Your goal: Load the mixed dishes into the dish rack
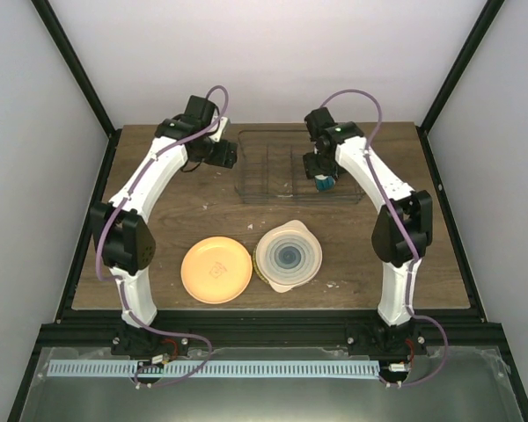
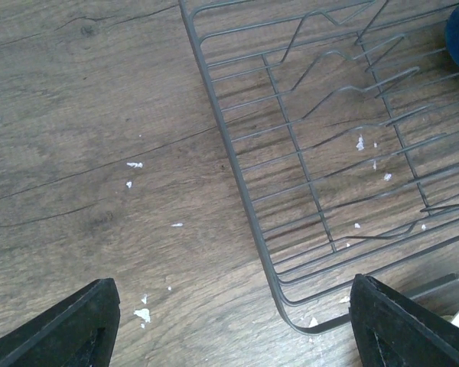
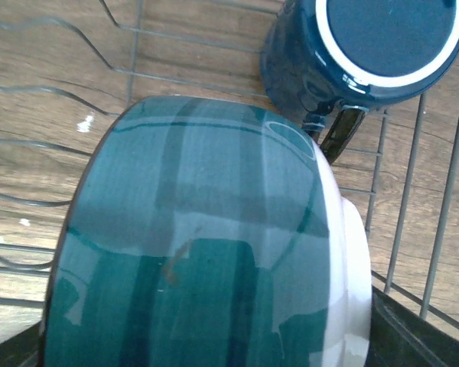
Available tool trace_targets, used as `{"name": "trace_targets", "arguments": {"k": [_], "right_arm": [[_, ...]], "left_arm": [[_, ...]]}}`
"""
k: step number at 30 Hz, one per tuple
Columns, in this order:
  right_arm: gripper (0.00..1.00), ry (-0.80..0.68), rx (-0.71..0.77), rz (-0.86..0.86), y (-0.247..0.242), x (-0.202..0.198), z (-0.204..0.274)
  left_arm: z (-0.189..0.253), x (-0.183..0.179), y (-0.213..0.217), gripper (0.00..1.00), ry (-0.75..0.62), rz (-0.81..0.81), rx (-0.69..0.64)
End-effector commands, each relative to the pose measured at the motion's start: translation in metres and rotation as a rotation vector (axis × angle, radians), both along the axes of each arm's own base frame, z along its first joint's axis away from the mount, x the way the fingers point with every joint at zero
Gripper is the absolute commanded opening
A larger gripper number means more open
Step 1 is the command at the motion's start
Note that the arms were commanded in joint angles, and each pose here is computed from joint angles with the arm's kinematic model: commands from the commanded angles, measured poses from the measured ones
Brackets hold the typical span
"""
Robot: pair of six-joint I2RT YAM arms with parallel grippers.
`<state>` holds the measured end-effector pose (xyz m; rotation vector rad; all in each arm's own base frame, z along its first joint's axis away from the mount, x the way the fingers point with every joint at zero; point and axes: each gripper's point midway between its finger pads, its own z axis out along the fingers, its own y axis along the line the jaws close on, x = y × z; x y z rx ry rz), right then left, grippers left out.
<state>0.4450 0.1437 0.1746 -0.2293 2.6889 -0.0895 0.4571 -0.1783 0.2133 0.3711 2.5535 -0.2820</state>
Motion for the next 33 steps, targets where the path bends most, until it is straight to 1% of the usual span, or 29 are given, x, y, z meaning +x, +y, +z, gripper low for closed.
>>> {"name": "trace_targets", "arguments": {"k": [1,6,11,18,20,25,33], "right_arm": [[0.35,-0.095,-0.154,-0.029,-0.007,0.012,0.018],[0.35,-0.127,-0.273,-0.043,-0.011,0.02,0.01],[0.35,-0.11,-0.401,-0.041,-0.016,0.022,-0.007],[0.36,-0.068,-0.446,-0.025,-0.018,0.022,-0.033],[0.37,-0.063,-0.464,-0.024,-0.019,0.024,-0.037],[0.38,-0.047,-0.527,-0.025,-0.025,0.026,-0.048],[0.45,-0.027,-0.554,-0.015,-0.025,0.029,-0.062]], "left_arm": [[0.017,-0.003,0.002,0.84,-0.042,-0.004,-0.028],[0.014,-0.004,0.002,0.84,-0.039,-0.007,-0.034],[0.014,-0.004,0.005,0.84,-0.038,-0.005,-0.044],[0.016,-0.001,0.007,0.84,-0.045,-0.001,-0.06],[0.004,-0.004,0.007,0.84,-0.018,-0.002,-0.057],[0.001,-0.003,0.008,0.84,-0.01,0.001,-0.061],[-0.001,-0.001,0.009,0.85,-0.004,0.004,-0.065]]}}
